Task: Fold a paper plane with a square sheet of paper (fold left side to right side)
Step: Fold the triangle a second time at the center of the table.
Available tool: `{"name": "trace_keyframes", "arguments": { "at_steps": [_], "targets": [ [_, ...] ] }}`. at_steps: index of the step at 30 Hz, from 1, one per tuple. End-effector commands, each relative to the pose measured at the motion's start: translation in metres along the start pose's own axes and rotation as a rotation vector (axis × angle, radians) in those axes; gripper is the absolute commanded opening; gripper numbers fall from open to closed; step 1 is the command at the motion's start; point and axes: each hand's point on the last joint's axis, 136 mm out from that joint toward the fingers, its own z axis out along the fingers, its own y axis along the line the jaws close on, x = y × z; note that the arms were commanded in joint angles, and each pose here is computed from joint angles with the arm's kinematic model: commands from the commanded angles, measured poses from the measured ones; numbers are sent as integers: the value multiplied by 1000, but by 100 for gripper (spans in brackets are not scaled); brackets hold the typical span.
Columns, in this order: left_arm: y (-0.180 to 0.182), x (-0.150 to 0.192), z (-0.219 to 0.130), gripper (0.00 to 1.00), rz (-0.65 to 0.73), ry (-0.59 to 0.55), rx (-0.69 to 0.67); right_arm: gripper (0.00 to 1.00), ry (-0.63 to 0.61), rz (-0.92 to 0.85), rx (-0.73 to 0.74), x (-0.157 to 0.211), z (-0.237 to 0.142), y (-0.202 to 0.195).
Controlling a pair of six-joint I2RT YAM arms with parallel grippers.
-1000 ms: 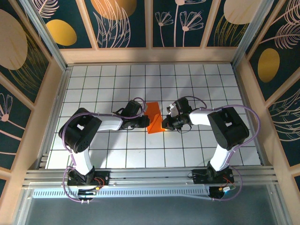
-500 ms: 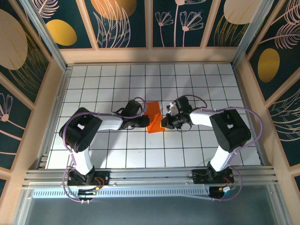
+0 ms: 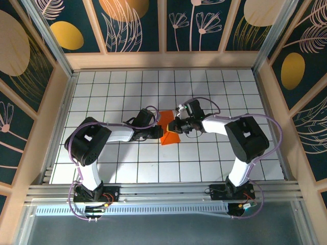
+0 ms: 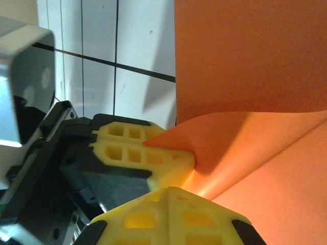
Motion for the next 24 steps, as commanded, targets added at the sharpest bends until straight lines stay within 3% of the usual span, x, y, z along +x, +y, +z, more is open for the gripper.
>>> {"name": "trace_keyframes", "arguments": {
  "at_steps": [1, 24],
  "targets": [
    [18, 11, 6, 0, -4, 39, -60, 0, 10, 5, -18, -4, 8, 5],
    [22, 14, 5, 0, 0, 45, -76, 0, 43, 34, 121, 9, 17, -35]
  ]
}}
